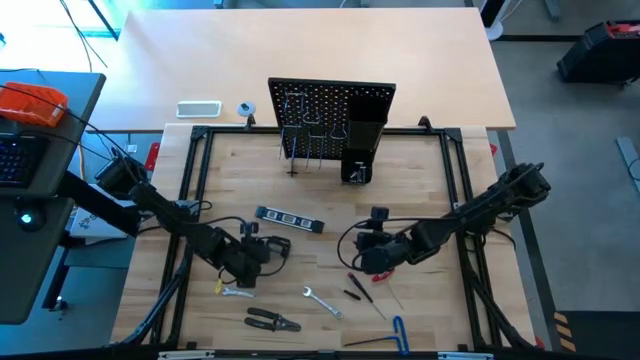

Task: Hang tools onto peg board
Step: Hang the black clamp onto the peg board

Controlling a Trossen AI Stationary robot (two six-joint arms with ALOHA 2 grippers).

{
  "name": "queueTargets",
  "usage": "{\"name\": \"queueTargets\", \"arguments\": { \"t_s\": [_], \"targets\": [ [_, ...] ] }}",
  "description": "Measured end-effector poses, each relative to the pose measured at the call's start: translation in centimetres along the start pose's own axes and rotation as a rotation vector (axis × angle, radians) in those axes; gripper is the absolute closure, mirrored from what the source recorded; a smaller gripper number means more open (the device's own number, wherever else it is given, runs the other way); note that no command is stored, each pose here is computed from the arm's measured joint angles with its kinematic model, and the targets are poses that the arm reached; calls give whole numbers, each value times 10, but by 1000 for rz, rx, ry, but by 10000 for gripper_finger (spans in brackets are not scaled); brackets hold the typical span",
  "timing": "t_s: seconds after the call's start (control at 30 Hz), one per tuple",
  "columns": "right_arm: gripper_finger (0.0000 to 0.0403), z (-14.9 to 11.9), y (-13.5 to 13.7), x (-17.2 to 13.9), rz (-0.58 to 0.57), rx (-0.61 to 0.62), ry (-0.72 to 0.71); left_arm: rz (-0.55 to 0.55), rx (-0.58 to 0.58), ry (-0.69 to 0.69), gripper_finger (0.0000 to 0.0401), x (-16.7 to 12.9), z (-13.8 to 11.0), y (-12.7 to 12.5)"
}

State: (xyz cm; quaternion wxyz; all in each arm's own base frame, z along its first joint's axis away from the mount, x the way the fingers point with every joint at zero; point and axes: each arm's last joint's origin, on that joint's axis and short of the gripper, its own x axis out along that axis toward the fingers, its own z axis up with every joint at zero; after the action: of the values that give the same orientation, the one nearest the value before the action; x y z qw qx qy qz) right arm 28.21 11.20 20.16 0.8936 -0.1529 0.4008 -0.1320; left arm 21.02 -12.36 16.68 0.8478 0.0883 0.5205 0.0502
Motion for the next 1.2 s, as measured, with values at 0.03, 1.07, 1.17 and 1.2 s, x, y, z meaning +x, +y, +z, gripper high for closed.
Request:
{"name": "queueTargets", "arguments": {
  "t_s": [0.03,1.07,1.17,1.2],
  "targets": [
    [203,0,0,0,0,0,0,8,10,8,256,0,0,1],
    [203,0,1,0,-4,24,-11,-204,49,250,160,61,11,49],
    [203,0,1,0,-3,22,-12,-207,55,253,176,64,11,49],
    [203,0,1,0,-4,23,-12,-210,56,251,185,64,11,49]
  ]
}}
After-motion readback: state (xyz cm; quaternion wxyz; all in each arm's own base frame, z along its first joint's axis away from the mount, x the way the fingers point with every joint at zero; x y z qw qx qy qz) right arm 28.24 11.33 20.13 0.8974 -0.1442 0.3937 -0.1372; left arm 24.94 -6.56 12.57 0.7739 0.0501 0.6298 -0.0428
